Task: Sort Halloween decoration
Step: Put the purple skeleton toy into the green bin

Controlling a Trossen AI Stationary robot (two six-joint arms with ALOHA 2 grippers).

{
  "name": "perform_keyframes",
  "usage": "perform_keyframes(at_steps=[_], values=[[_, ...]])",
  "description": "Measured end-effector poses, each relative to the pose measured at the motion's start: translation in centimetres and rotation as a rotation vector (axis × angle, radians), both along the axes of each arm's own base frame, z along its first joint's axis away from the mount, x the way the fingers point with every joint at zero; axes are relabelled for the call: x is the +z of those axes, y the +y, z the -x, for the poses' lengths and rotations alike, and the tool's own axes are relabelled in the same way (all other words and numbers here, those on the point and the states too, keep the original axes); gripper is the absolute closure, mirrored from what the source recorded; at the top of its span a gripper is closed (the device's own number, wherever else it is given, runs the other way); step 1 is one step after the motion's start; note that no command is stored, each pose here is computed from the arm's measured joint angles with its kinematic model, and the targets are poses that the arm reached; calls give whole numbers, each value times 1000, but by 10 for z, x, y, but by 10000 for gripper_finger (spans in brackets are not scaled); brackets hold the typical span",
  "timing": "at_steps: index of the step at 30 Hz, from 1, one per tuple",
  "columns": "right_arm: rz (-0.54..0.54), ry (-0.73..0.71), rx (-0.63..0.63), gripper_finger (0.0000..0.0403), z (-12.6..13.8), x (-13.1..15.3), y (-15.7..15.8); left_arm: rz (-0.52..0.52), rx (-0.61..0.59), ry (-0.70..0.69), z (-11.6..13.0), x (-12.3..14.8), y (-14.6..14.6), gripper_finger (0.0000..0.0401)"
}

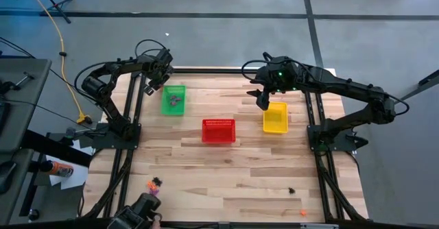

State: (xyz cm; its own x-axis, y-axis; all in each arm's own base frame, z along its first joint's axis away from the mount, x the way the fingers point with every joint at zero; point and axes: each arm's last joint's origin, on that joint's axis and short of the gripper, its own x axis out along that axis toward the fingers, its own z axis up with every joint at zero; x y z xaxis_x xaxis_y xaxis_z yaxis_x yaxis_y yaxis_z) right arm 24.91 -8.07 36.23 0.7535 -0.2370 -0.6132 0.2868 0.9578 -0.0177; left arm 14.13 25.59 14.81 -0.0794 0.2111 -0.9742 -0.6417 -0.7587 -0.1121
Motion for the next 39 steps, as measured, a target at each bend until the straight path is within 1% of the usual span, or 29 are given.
perform_keyframes(at_steps=[6,10,14,17,22,30,34,36,38,39], values=[[-25,1,-17,181,0,-1,0,-13,27,14,1,0,0,333],[-27,8,-17,181,1,-1,0,-17,24,29,0,-2,-1,362],[-26,9,-17,181,1,-1,0,-21,10,45,-1,-6,-6,383],[-22,10,-14,181,1,-1,0,-25,-25,55,-4,-7,-9,396],[-7,15,-1,181,1,-1,0,-53,-93,58,-8,2,-15,400],[-6,14,-1,181,1,-1,0,-218,-84,61,-3,38,-21,401],[-6,15,-1,181,1,-1,0,-326,-141,35,-5,59,-26,401],[-6,14,-1,181,1,-1,0,-402,-231,21,-9,73,-30,401],[-7,14,-1,181,1,-1,0,-507,-385,6,-17,89,-35,401],[-7,14,-1,181,1,-1,0,-557,-481,0,-21,98,-39,401]])
